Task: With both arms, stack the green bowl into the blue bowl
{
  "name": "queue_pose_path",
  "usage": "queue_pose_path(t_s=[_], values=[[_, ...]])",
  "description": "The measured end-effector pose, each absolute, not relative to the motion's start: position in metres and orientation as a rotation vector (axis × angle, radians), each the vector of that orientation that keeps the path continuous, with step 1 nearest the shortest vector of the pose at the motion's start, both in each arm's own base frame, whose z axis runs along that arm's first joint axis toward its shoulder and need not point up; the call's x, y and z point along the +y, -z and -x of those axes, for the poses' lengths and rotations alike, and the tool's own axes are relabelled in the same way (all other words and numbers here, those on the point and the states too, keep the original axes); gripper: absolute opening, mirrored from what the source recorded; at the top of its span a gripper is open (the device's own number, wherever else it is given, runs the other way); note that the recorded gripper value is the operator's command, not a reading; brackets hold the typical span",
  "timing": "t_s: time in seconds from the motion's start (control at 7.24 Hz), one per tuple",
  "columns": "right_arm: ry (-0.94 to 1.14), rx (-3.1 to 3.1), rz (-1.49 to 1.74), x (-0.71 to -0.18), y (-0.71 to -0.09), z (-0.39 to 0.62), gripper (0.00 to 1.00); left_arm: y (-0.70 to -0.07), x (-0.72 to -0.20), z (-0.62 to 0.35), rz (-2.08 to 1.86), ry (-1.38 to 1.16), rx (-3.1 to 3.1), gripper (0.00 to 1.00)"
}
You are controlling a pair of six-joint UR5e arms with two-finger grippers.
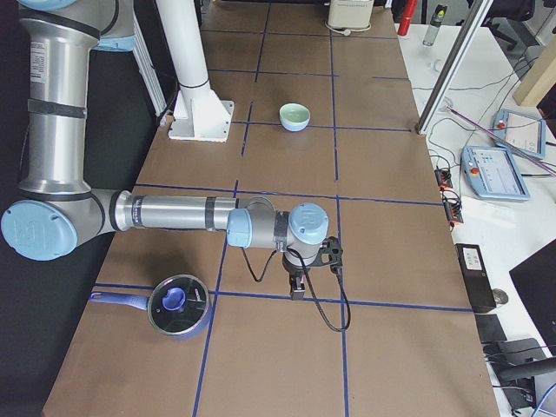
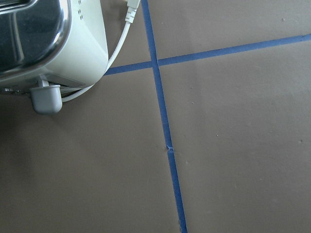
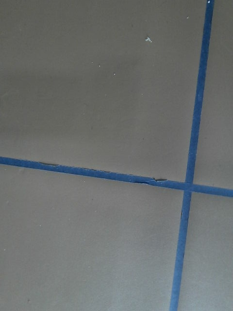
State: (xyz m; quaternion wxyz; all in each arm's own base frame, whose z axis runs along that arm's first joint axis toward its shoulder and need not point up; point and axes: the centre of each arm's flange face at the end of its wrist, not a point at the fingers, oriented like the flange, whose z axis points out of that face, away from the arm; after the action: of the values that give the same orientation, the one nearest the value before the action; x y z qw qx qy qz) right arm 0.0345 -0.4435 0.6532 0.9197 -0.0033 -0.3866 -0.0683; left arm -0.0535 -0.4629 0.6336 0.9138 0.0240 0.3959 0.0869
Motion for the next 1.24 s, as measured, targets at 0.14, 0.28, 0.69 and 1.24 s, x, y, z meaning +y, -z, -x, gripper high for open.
queue_pose_path(t_s=[0.14, 0.28, 0.69, 1.24], values=[[0.141, -0.795, 0.006, -0.4436, -0.6526, -0.0344, 1.00, -0.6335, -0.4630, 0.0530, -0.049, -0.180, 0.815, 1.00], [0.142, -0.795, 0.005, -0.4437, -0.6523, -0.0343, 1.00, -0.6337, -0.4631, 0.0525, -0.048, -0.181, 0.816, 1.00], [0.143, -0.794, 0.005, -0.4438, -0.6519, -0.0338, 1.00, -0.6336, -0.4639, 0.0501, -0.046, -0.186, 0.816, 1.00], [0.141, -0.795, 0.004, -0.4440, -0.6500, -0.0333, 1.00, -0.6318, -0.4642, 0.0483, -0.047, -0.191, 0.815, 1.00]])
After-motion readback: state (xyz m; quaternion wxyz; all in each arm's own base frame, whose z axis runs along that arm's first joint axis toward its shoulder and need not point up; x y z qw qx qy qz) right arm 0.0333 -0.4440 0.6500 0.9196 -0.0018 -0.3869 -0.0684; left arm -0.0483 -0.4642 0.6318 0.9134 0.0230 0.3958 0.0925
